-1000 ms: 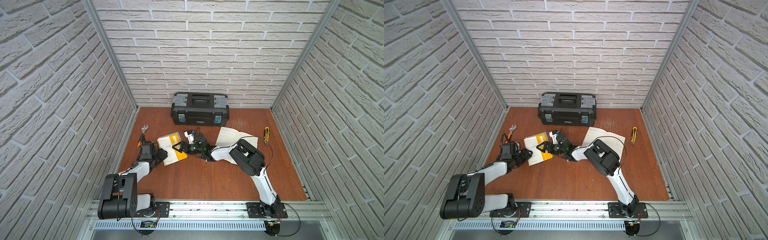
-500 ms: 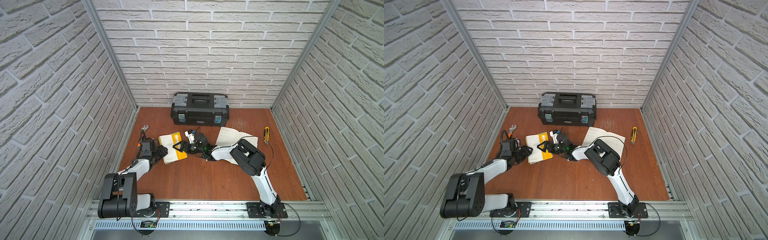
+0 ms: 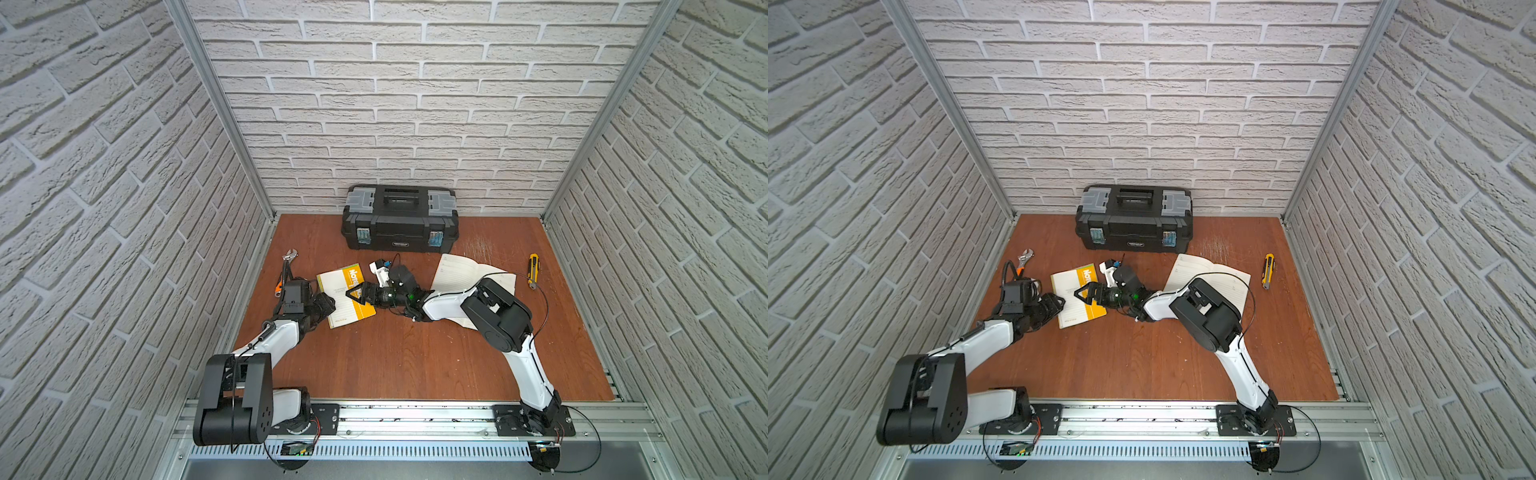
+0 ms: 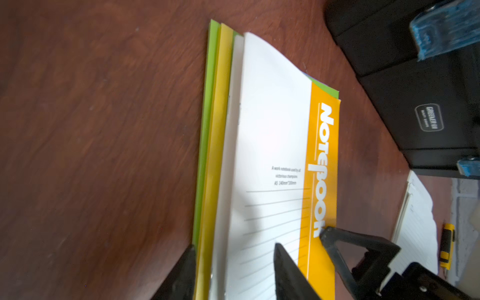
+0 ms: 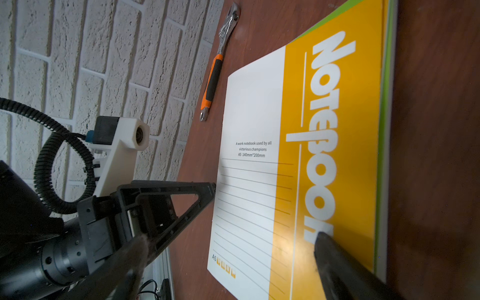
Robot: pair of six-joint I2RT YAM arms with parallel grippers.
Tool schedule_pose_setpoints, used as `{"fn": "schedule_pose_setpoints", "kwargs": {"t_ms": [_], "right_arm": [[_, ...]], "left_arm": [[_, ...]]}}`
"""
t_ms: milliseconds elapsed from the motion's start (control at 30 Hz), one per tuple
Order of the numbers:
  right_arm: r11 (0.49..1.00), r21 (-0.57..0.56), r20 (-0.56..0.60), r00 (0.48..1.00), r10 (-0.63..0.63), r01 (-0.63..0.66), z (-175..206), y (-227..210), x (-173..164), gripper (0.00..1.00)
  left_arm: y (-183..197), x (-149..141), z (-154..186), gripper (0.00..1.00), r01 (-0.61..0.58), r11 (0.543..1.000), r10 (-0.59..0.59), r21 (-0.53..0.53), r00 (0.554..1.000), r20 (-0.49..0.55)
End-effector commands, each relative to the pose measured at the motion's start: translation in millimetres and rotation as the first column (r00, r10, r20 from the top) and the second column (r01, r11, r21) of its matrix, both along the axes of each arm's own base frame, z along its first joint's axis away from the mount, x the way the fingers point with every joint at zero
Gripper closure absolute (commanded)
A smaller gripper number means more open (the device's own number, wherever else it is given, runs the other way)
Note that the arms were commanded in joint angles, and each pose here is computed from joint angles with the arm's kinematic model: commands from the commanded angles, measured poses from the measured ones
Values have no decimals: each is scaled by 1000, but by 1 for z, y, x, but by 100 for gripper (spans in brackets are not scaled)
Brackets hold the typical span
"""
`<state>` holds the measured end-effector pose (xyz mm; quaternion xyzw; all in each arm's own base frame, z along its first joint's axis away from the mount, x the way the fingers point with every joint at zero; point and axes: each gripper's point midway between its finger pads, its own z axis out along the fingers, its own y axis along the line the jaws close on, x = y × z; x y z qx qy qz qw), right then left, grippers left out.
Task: Close the notebook
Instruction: Adjust the notebook at the center of the board, then close the notebook at the center of the board.
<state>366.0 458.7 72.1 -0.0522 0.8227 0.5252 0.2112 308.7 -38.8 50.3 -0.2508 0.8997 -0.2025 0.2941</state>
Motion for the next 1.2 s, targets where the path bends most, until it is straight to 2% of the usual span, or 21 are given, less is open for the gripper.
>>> {"fn": "schedule_pose_setpoints", "kwargs": {"t_ms": [0,100,200,267,367,467,567,633,733,967,1167], "right_arm": [[1000,25,44,999,9,-10,25,-1,-2,0],[1000,28,47,999,9,-11,28,-1,-2,0],[999,34,71,997,19,-21,43,-1,-4,0],[999,28,107,994,22,-26,62,-5,-6,0],[999,22,165,986,21,-25,95,-12,-6,0],[998,62,238,971,3,-18,147,-27,-8,0],[999,27,263,964,-39,33,165,-55,-5,0],[992,-81,263,962,-69,93,156,-84,-4,0],[946,-244,271,952,-145,213,135,-143,-4,0],[847,-352,204,915,-347,399,89,-269,-28,0],[793,-387,144,880,-452,471,58,-330,-49,0]], "left_arm": [[8,-2,11,50,-3,998,3,69,1000,10],[5,-2,17,50,5,998,-6,57,1000,21],[-8,0,32,51,43,999,-43,2,997,63],[-28,3,50,52,116,993,-111,-35,987,118],[-52,2,72,53,204,979,-202,-4,969,142],[-80,-1,89,53,281,960,-276,2,943,187],[-109,-4,99,53,326,945,-309,-36,921,236],[-127,-8,98,53,343,937,-318,-65,916,245],[-154,-14,94,53,373,922,-337,-103,905,258],[-226,-25,92,53,424,875,-348,-235,887,304],[-258,-30,91,54,362,867,-249,-344,910,331]]}}
